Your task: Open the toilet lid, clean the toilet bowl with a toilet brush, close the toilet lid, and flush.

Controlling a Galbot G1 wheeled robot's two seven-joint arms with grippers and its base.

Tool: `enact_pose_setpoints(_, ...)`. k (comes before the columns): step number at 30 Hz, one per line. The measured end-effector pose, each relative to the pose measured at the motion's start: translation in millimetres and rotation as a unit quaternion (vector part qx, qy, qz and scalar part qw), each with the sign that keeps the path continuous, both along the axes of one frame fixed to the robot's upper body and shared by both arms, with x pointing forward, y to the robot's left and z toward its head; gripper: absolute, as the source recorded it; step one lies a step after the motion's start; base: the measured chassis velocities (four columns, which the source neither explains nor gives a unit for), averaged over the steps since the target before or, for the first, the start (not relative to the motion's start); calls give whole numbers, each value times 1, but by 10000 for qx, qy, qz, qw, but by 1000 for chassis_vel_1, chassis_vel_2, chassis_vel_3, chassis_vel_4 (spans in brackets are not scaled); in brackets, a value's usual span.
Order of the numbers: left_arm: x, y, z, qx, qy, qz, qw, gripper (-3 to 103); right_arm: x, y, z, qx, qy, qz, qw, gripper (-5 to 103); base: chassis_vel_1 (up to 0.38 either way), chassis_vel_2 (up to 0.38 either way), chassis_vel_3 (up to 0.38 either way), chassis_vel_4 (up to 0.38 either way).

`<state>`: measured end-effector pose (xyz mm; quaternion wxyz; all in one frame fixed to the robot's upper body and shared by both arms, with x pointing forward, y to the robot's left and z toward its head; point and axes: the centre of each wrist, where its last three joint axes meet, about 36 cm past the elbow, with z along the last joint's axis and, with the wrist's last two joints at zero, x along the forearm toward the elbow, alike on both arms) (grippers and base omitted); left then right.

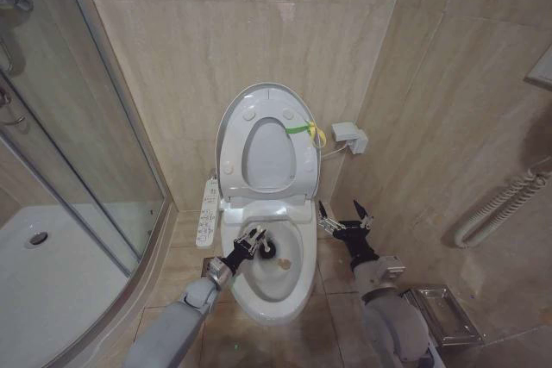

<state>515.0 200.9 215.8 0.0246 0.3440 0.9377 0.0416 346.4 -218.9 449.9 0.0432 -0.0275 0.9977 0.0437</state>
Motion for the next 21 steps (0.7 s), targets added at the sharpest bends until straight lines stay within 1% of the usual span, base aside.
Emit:
enact_pose_setpoints(2,1,-4,3,-38,-28,8,10000,21,0,0,0,0,0,0,10000,100,0,0,0,0)
enact_pose_setpoints(6,-1,-29,25,-392,-366,-11,9986,21,0,0,0,0,0,0,10000,100,0,0,0,0)
enact_pose_setpoints(7,-1,-29,25,-392,-366,-11,9986,21,0,0,0,0,0,0,10000,100,0,0,0,0)
enact_pose_setpoints(9,-7,-39,34,-525,-459,-43,9976,21,0,0,0,0,0,0,10000,100,0,0,0,0)
enact_pose_setpoints(12,-15,-44,40,-596,-460,-113,9971,21,0,0,0,0,0,0,10000,100,0,0,0,0)
enact_pose_setpoints(16,-33,-54,49,-724,-447,-203,9962,21,0,0,0,0,0,0,10000,100,0,0,0,0)
enact_pose_setpoints(21,-41,-59,52,-786,-459,-263,9955,21,0,0,0,0,0,0,10000,100,0,0,0,0)
